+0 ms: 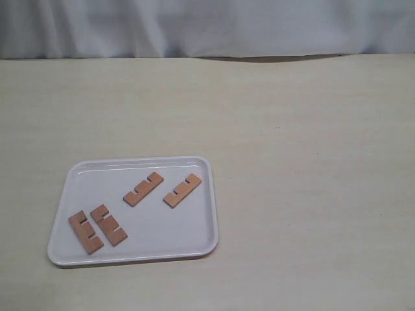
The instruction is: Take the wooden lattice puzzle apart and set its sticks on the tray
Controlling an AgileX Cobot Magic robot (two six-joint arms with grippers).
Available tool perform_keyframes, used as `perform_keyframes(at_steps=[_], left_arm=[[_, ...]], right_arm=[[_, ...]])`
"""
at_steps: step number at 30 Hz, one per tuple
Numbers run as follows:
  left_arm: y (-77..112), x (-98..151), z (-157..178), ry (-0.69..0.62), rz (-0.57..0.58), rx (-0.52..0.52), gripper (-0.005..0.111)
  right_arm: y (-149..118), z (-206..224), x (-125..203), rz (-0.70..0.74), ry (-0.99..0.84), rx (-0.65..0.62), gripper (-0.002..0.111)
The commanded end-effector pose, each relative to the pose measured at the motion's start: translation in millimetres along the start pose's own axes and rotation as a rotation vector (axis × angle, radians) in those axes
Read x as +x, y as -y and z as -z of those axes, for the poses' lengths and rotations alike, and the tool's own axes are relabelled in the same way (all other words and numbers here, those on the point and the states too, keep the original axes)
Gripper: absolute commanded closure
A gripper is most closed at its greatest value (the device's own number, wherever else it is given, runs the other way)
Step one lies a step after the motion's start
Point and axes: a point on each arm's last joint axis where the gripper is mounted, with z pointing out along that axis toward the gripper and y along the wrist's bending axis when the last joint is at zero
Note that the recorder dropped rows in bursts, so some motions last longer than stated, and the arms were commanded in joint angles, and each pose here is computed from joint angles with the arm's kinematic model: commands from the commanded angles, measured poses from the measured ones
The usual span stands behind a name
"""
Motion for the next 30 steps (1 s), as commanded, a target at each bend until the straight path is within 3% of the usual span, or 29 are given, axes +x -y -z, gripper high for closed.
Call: perform_keyframes(at_steps=[1,9,14,16,20,22,30], left_arm=[[-0.7,0.1,-0.1,0.008,-0.001,-0.012,0.107],[-0.7,0.1,-0.1,0.008,-0.001,-0.012,0.107],[-0.7,0.1,-0.1,0.008,-0.001,-0.012,0.107],[-0.7,0.1,-0.1,0.008,-0.001,-0.012,0.107],[-0.7,0.1,-0.1,0.008,-0.001,-0.012,0.107],[-0.7,0.1,-0.1,0.008,-0.001,-0.012,0.107],[-0.7,0.1,-0.1,0.008,-0.001,-0.012,0.107]], right_arm=[[-0.2,12.6,-0.2,-0.037,0.032,-0.003,0.103],[-0.1,14.5,-1.1,-0.039,-0.011,-0.003,0.103],[-1.0,8.5,23.3,-0.104,-0.090,-0.015,0.103],[-0.6,4.5,35.4,-0.114,-0.082,-0.016,0.103],[2.6,-4.0,91.3,-0.114,-0.096,-0.007,0.103],[3.3,-2.3,110.3,-0.090,-0.225,0.002,0.103],[3.3,-2.8,108.1,-0.084,-0.200,0.001,0.103]])
